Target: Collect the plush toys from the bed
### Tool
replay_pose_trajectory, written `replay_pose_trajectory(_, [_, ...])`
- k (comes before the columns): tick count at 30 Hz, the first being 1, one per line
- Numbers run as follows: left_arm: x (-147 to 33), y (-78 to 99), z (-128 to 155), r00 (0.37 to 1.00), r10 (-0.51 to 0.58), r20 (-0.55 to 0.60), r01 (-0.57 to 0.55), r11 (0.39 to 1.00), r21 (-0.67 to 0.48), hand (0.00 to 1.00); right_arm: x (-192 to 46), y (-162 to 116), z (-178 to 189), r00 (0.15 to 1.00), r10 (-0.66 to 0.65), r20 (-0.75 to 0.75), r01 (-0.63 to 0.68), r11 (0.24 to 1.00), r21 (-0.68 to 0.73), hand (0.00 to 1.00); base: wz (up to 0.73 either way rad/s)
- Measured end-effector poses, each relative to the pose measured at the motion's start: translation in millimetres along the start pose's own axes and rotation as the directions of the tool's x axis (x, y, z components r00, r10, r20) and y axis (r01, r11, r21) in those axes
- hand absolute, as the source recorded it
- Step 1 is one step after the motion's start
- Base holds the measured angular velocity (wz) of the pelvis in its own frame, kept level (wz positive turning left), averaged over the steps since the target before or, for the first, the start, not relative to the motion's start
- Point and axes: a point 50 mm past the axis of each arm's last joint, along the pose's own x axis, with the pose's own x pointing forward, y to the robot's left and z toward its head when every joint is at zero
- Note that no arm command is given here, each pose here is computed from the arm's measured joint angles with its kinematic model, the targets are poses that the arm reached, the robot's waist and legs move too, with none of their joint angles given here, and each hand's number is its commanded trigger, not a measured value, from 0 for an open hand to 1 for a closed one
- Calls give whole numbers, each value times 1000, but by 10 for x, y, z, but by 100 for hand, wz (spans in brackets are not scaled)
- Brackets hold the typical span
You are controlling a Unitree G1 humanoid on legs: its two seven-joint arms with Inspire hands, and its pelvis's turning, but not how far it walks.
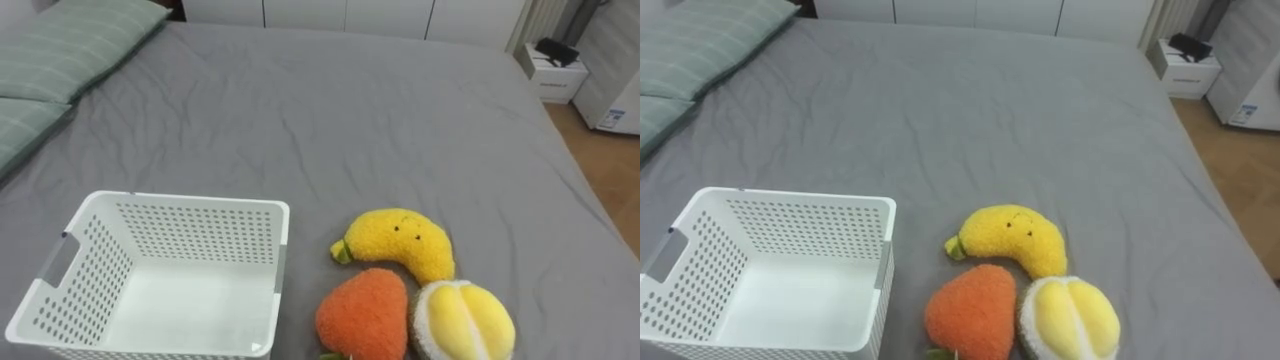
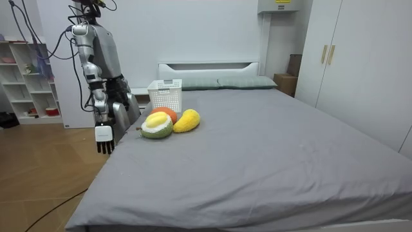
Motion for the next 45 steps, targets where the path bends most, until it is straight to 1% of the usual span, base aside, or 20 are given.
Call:
replay_pose_trajectory(4, [0,-5,-31,1000,-8,-8,8,1000,-3,0,15,10,-132,999,15,-31,-11,994,108,0,0])
replay_pose_trajectory(6, [0,-10,-56,999,-29,-16,28,999,-44,0,19,8,-178,999,15,-32,-7,974,228,0,0])
replay_pose_trajectory(9, [3,15,-99,999,-47,-28,43,992,-122,0,21,-36,-264,999,15,-35,1,912,409,0,-1])
replay_pose_trajectory(11, [8,66,-103,998,-49,-27,44,985,-164,0,11,-126,-283,1000,-1,-27,15,857,514,0,-4])
replay_pose_trajectory(12, [13,122,-97,999,-38,-25,32,980,-195,0,-2,-211,-279,1000,-24,-17,30,811,584,0,-7])
replay_pose_trajectory(13, [15,151,-83,999,-31,-21,26,978,-205,0,-10,-262,-278,999,-38,-14,38,791,611,0,-17])
replay_pose_trajectory(16, [24,351,-52,1000,22,7,-20,968,-252,0,-113,-680,-125,982,-186,24,117,707,698,0,-30])
replay_pose_trajectory(17, [24,375,-56,1000,28,8,-25,966,-256,0,-140,-756,-72,975,-220,35,133,698,703,0,-23])
replay_pose_trajectory(19, [20,429,-51,999,41,15,-36,962,-271,0,-263,-1008,141,929,-359,93,185,665,724,0,-9])
replay_pose_trajectory(20, [20,434,-58,999,42,15,-36,959,-280,0,-301,-1055,213,914,-388,115,188,659,728,0,-4])
replay_pose_trajectory(23, [19,428,-42,999,41,26,-31,954,-299,0,-556,-1255,650,820,-508,262,163,647,745,0,-1])
replay_pose_trajectory(25, [15,424,-13,998,46,42,-33,961,-276,0,-830,-1371,978,713,-585,387,137,657,741,0,0])
replay_pose_trajectory(26, [15,424,-5,998,46,45,-32,961,-275,0,-913,-1397,1054,679,-604,418,132,660,740,0,0])
replay_pose_trajectory(28, [14,428,18,997,51,61,-32,961,-276,0,-1290,-1473,1330,527,-662,533,100,671,734,0,0])
replay_pose_trajectory(29, [14,426,-16,997,51,54,-34,961,-275,0,-1382,-1486,1379,489,-671,557,90,674,733,0,5])
replay_pose_trajectory(31, [8,421,-24,996,58,67,-38,963,-266,0,-1707,-1483,1548,334,-696,635,76,692,718,0,7])
replay_pose_trajectory(34, [1,397,-52,995,68,74,-46,962,-268,0,-1930,-1375,1693,222,-670,709,52,734,677,0,1])
replay_pose_trajectory(38, [-1,323,-88,996,51,69,-31,962,-271,0,-1936,-1263,1763,211,-623,753,86,779,621,0,-1])
replay_pose_trajectory(41, [-5,293,-138,997,44,66,-26,967,-252,0,-1921,-1151,1823,207,-561,801,163,828,537,0,0])
replay_pose_trajectory(45, [-7,274,-169,997,38,62,-23,971,-237,0,-1881,-985,1893,225,-466,856,203,881,427,0,0])
